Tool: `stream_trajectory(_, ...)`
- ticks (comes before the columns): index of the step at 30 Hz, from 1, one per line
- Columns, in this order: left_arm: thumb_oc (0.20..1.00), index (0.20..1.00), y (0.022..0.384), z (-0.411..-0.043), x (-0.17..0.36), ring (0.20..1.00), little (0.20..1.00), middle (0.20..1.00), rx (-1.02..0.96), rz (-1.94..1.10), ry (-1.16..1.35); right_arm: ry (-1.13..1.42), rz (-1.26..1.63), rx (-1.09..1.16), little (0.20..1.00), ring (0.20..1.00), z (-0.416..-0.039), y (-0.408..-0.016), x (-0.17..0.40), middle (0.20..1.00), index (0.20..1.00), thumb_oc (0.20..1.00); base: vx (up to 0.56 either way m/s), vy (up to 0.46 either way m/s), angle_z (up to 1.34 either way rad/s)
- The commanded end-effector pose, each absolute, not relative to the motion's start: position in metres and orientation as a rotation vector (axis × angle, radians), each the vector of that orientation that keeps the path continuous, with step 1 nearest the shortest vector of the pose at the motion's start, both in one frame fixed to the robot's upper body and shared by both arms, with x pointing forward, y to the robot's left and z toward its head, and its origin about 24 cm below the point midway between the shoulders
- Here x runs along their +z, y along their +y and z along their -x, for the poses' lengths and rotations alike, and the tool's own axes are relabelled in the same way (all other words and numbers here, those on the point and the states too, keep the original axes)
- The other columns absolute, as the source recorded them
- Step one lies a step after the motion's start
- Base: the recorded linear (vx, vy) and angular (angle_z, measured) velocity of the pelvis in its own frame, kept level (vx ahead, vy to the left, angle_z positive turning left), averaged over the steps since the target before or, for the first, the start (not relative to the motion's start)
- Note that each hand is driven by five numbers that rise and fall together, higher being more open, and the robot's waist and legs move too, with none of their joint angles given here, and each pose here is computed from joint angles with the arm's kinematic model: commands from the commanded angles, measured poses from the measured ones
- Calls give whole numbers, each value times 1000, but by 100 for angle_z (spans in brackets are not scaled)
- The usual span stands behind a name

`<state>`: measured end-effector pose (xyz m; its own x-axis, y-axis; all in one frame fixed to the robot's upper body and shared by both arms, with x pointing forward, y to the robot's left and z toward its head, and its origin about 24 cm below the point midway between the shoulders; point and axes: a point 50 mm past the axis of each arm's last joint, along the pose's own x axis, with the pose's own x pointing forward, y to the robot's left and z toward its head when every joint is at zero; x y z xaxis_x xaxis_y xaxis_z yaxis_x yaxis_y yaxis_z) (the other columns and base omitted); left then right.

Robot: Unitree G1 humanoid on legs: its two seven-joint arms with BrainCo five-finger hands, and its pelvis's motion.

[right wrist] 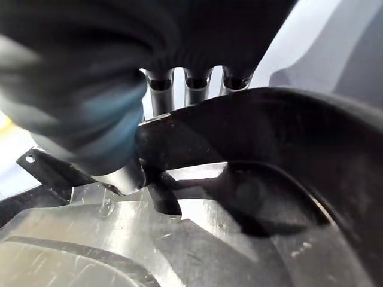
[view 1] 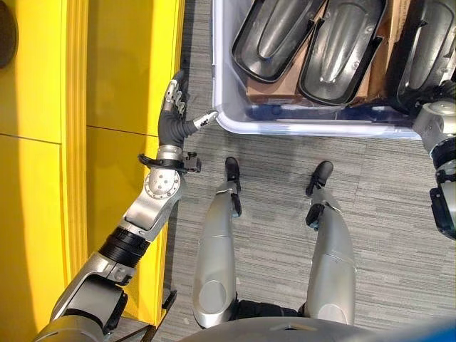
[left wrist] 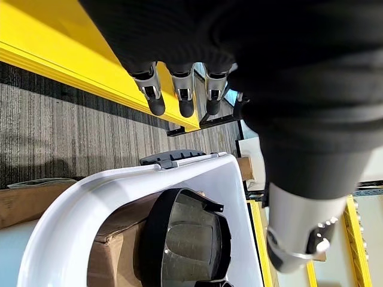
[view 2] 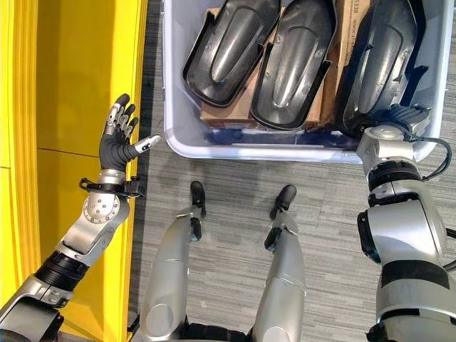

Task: Move parts from the plastic box to the shelf.

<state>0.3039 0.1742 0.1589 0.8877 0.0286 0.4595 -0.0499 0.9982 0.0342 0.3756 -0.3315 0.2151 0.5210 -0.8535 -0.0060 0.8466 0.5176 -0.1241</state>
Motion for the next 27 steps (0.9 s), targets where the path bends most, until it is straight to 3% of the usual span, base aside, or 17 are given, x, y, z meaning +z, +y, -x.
stream_trajectory(1,1000,1000,167,-292,168,1000,1000,1000,13,-1,-584,-88,175,-890,200,200,-393,-281,197,200,200,200,0,0,0)
stream_trajectory(14,1000,1000,187,-264,149,1000,1000,1000,198,18,-613,-805,110,-996,200,200,-342,-246,245,200,200,200,-22,16,0)
stream_trajectory(21,1000,1000,204,-250,132,1000,1000,1000,228,19,-580,-828,63,-893,200,200,-325,-244,249,200,200,200,14,42,-6)
stream_trajectory(27,1000,1000,205,-236,119,1000,1000,1000,111,58,-521,-649,27,-563,200,200,-329,-221,218,200,200,200,37,56,4)
